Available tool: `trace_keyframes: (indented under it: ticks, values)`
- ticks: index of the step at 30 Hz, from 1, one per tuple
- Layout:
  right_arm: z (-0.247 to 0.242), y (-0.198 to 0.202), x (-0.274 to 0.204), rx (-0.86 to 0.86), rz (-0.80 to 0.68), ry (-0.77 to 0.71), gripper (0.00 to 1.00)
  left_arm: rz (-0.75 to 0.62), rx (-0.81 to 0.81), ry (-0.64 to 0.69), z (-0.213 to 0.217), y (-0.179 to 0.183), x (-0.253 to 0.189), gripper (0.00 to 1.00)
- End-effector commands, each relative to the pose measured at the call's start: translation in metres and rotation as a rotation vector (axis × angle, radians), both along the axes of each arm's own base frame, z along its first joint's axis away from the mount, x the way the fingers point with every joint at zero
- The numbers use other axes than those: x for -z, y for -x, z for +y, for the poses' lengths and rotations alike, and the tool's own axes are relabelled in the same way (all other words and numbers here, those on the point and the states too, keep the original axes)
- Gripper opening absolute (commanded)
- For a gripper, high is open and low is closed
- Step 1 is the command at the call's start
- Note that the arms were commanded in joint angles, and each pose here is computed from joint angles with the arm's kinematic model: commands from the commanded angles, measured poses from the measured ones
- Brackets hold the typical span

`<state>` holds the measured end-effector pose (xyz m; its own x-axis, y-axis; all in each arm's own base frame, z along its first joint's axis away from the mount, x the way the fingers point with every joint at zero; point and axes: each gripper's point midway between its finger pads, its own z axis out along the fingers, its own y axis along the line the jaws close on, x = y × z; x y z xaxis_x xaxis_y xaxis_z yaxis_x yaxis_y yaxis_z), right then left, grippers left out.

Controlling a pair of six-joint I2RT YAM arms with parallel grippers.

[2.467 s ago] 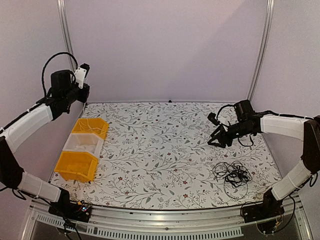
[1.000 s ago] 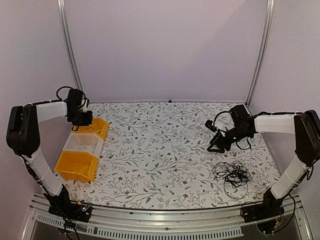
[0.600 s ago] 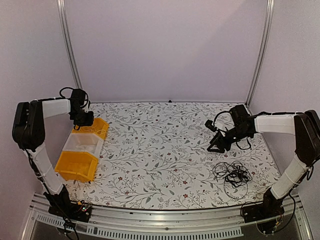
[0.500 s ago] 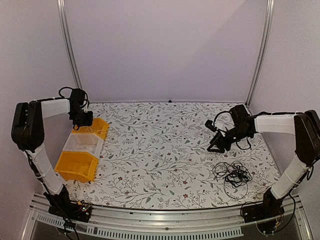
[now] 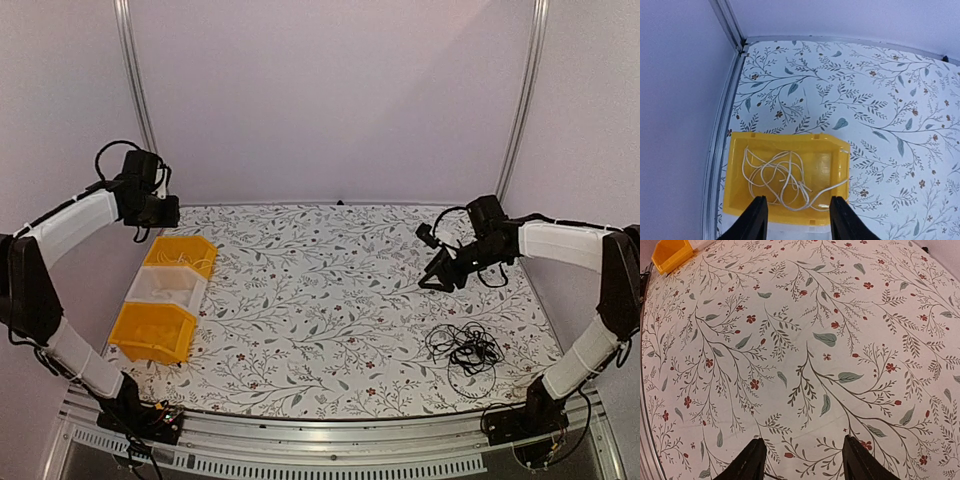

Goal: Untangle the cables

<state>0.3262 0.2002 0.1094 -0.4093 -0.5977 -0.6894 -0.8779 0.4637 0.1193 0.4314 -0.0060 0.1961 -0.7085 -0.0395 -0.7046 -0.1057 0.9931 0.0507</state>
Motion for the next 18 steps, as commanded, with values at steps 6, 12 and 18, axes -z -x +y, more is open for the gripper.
trace_keyframes:
  ticks: [6, 12, 18]
  values:
    - [-0.060, -0.011, -0.020, 0.144, -0.045, 0.183, 0.56, -0.274, 0.540, 0.106, -0.191, 0.039, -0.074, 0.43]
    - [-0.085, 0.027, 0.006, 0.127, 0.065, 0.318, 0.55, -0.284, 0.813, 0.163, -0.305, 0.082, -0.056, 0.43]
    - [-0.090, 0.052, 0.015, 0.061, 0.071, 0.357, 0.52, -0.146, 0.944, 0.163, -0.400, 0.110, -0.002, 0.43]
